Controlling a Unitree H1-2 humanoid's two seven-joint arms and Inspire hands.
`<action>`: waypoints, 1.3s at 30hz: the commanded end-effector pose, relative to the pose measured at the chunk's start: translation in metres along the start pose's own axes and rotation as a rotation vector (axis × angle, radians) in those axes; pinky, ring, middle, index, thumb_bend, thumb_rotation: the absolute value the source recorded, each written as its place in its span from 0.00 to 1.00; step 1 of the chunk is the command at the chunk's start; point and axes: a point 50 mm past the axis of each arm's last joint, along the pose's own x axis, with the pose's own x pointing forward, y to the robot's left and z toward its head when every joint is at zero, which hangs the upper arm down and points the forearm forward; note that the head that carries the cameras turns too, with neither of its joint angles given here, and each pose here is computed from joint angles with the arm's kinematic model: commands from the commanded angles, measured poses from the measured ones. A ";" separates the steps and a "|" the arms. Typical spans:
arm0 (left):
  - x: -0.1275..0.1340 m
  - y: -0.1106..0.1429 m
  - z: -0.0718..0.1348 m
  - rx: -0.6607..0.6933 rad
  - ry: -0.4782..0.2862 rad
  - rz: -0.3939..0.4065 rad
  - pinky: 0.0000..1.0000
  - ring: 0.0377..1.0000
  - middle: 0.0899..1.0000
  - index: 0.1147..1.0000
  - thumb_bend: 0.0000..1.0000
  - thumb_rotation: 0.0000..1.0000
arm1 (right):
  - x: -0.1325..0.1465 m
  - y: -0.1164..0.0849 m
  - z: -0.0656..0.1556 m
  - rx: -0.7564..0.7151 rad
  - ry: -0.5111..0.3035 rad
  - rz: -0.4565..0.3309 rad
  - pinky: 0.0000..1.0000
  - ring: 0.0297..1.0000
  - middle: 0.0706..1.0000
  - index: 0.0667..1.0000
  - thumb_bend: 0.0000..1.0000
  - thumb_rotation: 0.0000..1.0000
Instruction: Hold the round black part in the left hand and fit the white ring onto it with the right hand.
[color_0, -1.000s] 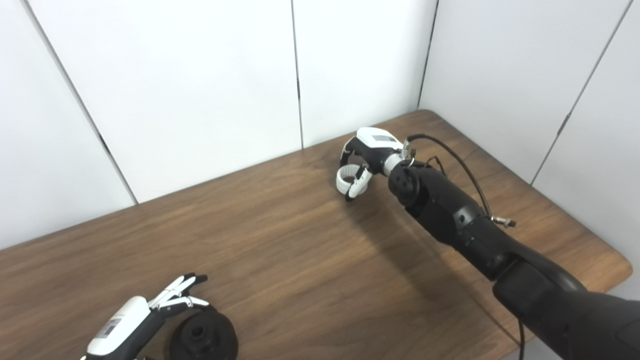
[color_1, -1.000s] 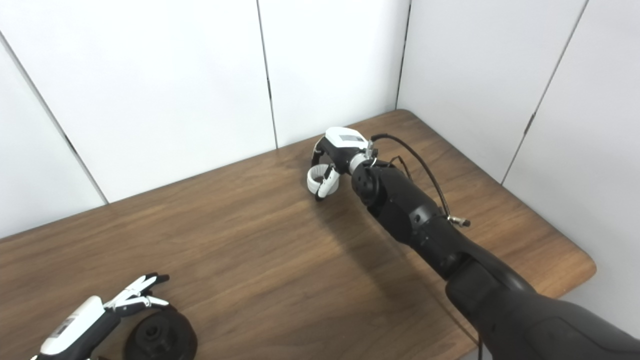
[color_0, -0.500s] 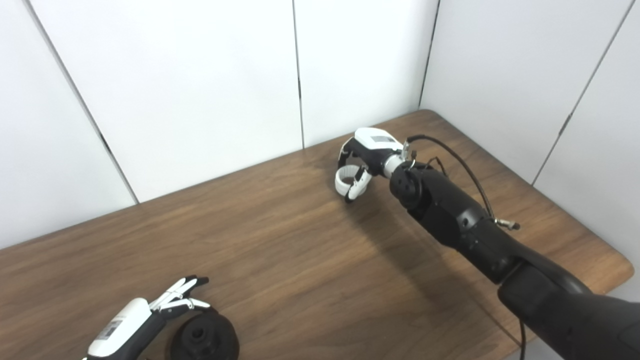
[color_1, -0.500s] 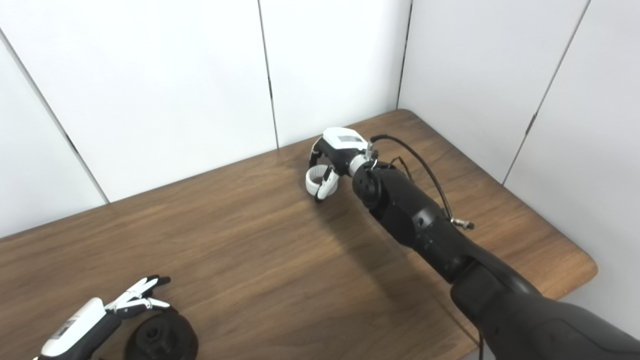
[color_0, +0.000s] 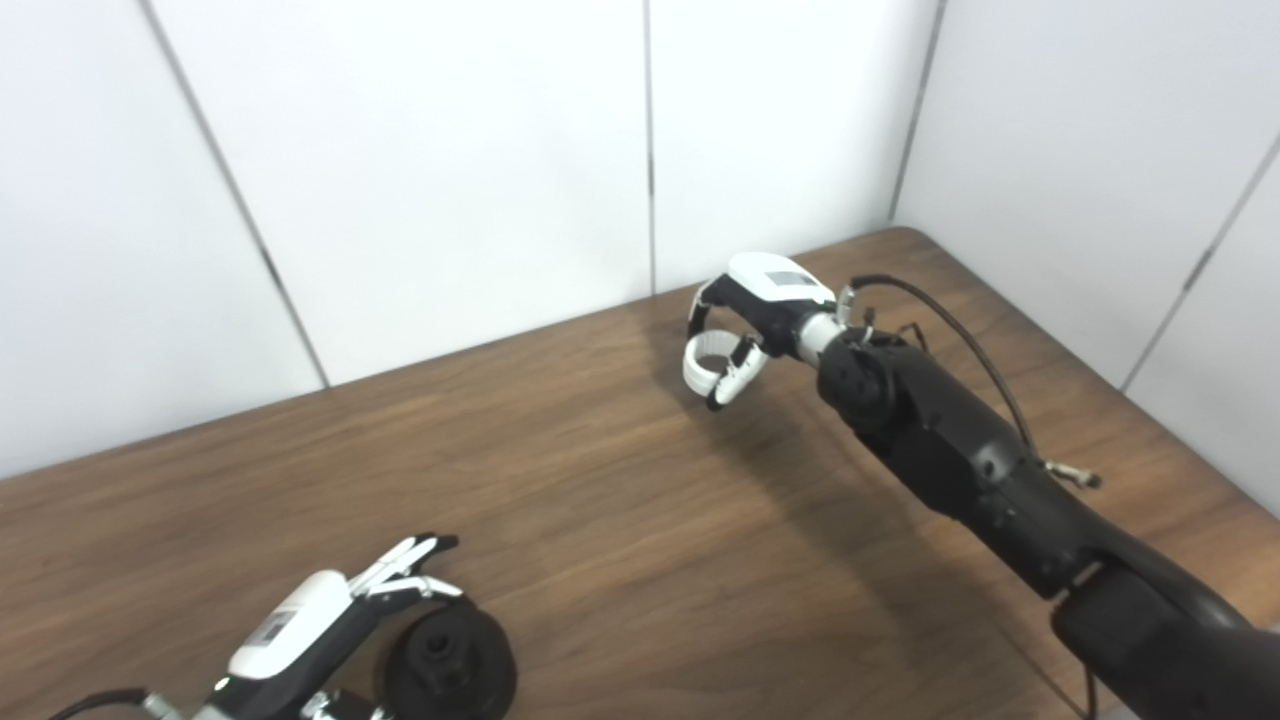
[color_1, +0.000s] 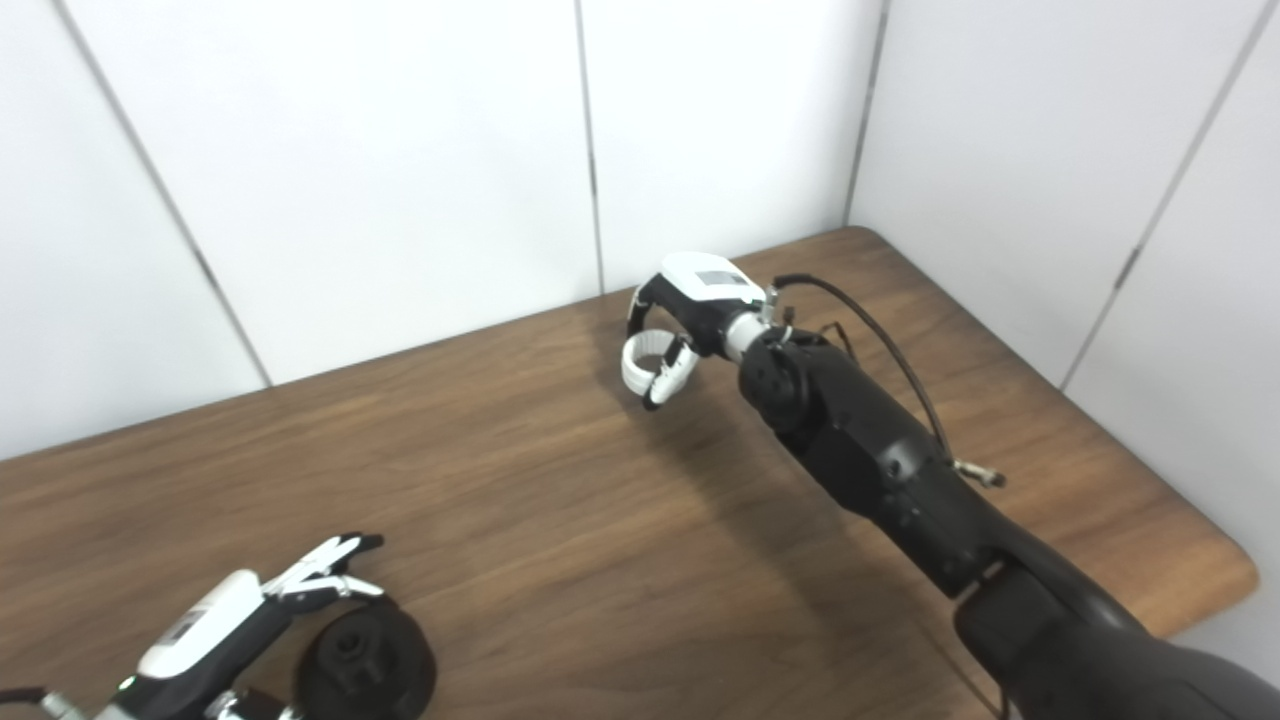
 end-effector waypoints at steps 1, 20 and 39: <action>-0.006 -0.016 -0.010 0.000 0.103 -0.105 0.89 1.00 0.98 0.42 0.52 0.07 | 0.001 -0.033 0.009 -0.029 -0.064 -0.081 0.80 0.80 0.77 0.45 0.52 0.14; 0.014 -0.022 -0.001 -0.027 0.117 -0.090 0.90 1.00 0.99 0.42 0.52 0.07 | -0.028 -0.034 0.043 -0.006 -0.256 -0.032 0.75 0.81 0.78 0.45 0.52 0.14; 0.040 -0.030 0.009 -0.019 0.108 -0.067 0.91 1.00 0.98 0.42 0.52 0.07 | -0.063 -0.032 0.070 0.037 -0.443 0.058 0.70 0.81 0.79 0.45 0.52 0.14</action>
